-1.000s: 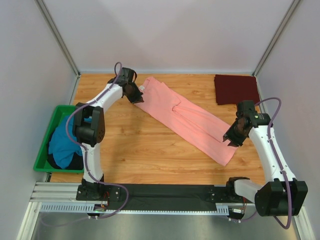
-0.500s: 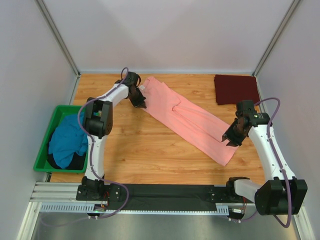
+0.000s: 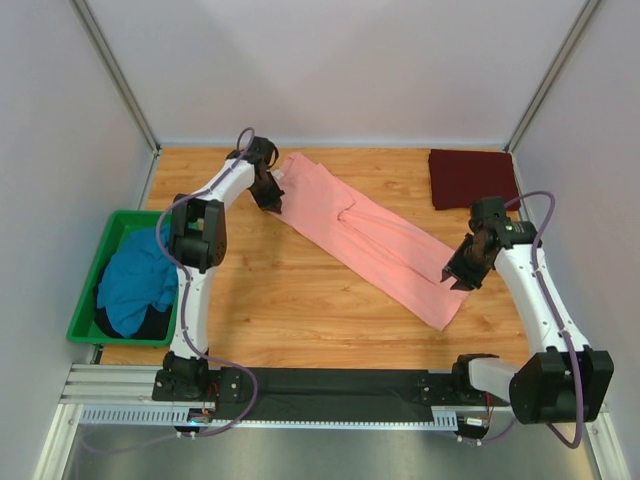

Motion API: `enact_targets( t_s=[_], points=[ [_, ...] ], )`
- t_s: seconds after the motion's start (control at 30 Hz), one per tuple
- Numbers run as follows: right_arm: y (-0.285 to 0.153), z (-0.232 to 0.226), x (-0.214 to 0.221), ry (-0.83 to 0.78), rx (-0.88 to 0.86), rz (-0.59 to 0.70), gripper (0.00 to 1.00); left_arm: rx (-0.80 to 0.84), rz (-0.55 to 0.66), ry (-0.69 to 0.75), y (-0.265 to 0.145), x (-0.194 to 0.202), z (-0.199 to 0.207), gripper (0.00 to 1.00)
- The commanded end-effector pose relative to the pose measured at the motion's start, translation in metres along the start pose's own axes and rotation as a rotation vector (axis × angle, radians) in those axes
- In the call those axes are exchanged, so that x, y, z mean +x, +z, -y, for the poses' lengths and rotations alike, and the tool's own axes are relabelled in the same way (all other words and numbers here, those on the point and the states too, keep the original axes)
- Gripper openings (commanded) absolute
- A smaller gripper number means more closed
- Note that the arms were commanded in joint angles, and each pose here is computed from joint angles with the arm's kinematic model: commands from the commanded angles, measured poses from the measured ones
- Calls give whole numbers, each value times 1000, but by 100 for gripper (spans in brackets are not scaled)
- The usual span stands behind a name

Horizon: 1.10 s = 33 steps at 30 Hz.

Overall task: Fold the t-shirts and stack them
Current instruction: Fold the tshirt

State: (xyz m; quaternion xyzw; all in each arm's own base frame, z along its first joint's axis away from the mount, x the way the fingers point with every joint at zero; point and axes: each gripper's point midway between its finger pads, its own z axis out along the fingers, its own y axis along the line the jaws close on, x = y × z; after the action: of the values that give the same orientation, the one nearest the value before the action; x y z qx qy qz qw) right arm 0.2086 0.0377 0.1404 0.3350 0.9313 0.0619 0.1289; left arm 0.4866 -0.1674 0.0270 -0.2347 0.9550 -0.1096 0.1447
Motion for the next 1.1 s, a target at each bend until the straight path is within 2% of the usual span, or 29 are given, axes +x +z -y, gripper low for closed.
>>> enact_targets(
  t_s=[0.0,0.17,0.27,0.37,0.4,0.43,0.47,0.63,0.73,0.87,1.07],
  points=[
    [10,-3,6,-62,-4,-25,32,-23,42,-4,5,-27,-12,0],
    [34,-3,22,-122,36,-76,32,132,62,5,-7,-53,12,3],
    [44,-7,30,-158,50,-87,32,233,41,35,-30,-52,33,6],
    [58,-10,37,-189,52,-94,32,259,74,44,-52,-50,35,13],
    [68,1,37,-191,99,-84,32,263,87,47,-58,-51,35,16],
    [74,1,36,-193,105,-79,32,270,100,55,-66,-51,36,25],
    [82,6,38,-200,131,-97,32,279,121,75,-81,-53,37,27],
    [101,14,35,-230,178,-88,31,290,132,102,-115,-46,35,35],
    [114,19,45,-210,178,-114,31,292,133,95,-122,-34,28,37],
    [125,35,61,-179,221,-154,31,276,76,67,-119,-12,15,38],
    [114,46,74,-74,229,-144,29,215,58,70,-116,-4,1,38]
  ],
)
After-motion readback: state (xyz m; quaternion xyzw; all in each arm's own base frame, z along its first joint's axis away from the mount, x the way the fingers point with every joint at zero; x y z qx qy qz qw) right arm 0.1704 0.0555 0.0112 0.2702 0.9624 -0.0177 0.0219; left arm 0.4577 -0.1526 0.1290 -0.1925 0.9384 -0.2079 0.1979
